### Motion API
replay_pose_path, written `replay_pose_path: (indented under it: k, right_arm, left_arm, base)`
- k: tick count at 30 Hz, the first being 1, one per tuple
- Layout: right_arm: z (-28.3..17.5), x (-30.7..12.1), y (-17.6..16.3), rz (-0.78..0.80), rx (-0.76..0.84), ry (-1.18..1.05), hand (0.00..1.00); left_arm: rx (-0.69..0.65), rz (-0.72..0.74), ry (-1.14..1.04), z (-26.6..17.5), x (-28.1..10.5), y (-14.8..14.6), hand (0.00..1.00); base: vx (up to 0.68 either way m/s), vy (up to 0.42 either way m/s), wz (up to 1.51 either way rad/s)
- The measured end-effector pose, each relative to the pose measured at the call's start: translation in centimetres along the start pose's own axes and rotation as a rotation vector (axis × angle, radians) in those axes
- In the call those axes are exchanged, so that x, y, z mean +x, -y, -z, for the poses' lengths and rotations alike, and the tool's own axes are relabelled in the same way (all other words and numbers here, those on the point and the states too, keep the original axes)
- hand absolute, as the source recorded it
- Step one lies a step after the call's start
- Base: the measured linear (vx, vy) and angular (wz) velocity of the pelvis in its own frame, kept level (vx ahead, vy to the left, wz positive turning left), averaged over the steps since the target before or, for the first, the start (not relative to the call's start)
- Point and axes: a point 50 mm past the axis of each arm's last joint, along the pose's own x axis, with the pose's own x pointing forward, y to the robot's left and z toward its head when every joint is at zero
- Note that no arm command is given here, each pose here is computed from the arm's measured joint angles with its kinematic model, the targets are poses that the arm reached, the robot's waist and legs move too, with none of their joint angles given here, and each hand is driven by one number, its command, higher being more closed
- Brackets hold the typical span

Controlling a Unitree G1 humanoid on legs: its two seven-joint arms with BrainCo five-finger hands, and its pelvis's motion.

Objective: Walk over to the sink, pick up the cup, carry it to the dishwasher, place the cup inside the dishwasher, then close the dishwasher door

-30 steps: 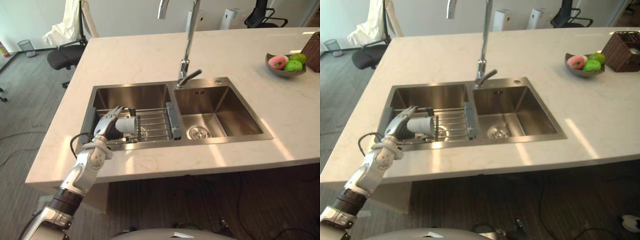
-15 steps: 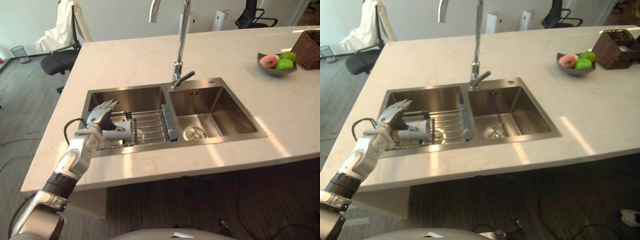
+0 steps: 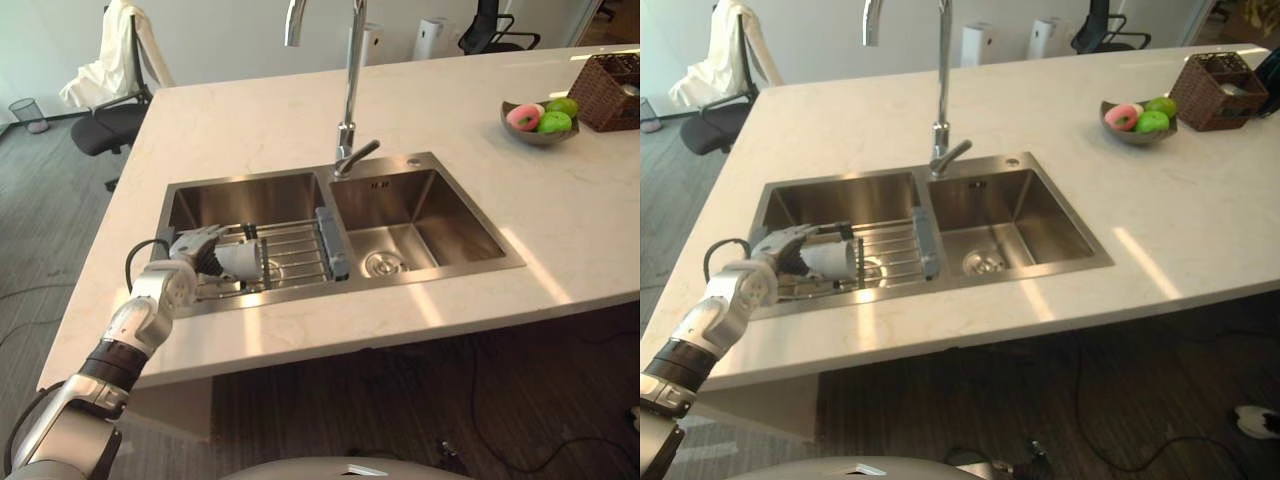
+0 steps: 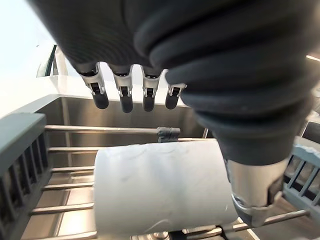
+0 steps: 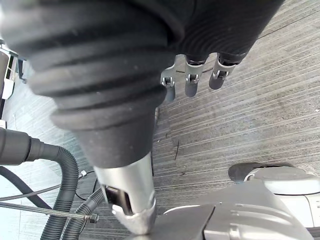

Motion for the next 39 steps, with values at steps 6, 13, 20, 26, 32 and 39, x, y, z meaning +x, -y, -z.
replay_pose_path:
  k: [6,13,20,26,32,39]
  right_arm:
    - [0.0,0.0,0.0,-0.001,0.0,-0.001,0.0]
    - [-0.2,0.1,0.0,-0.001,0.0,0.006,0.0]
    - [-0.4,0.1,-0.1,-0.003,-0.002,0.008,0.0]
    - [-0.5,0.1,-0.1,-0.004,-0.003,0.009,0.0]
    - [-0.5,0.1,0.1,-0.005,-0.006,0.009,0.0]
    - [-0.4,0.2,0.2,-0.011,-0.023,0.002,0.0]
  left_arm:
    - [-0.001,0.012,-0.006,0.1,0.0,0.2,0.0]
    - [-0.011,0.024,-0.028,0.6,0.1,0.7,0.0]
    - [-0.044,0.041,-0.054,1.1,0.3,1.6,0.0]
    - [-0.067,0.065,-0.082,1.4,0.6,2.8,0.0]
    - [-0.043,0.115,-0.14,2.5,0.6,4.1,0.0]
    - [-0.025,0.15,-0.159,2.6,0.7,5.0,1.0]
  base:
    - [0.0,0.0,0.0]
    - [0.0,0.0,0.0]
    - [0.0,0.0,0.0]
    - [-0.01,-0.018,-0.04]
    - [-0.02,-0.028,-0.15]
    - [-0.02,-0.028,-0.02]
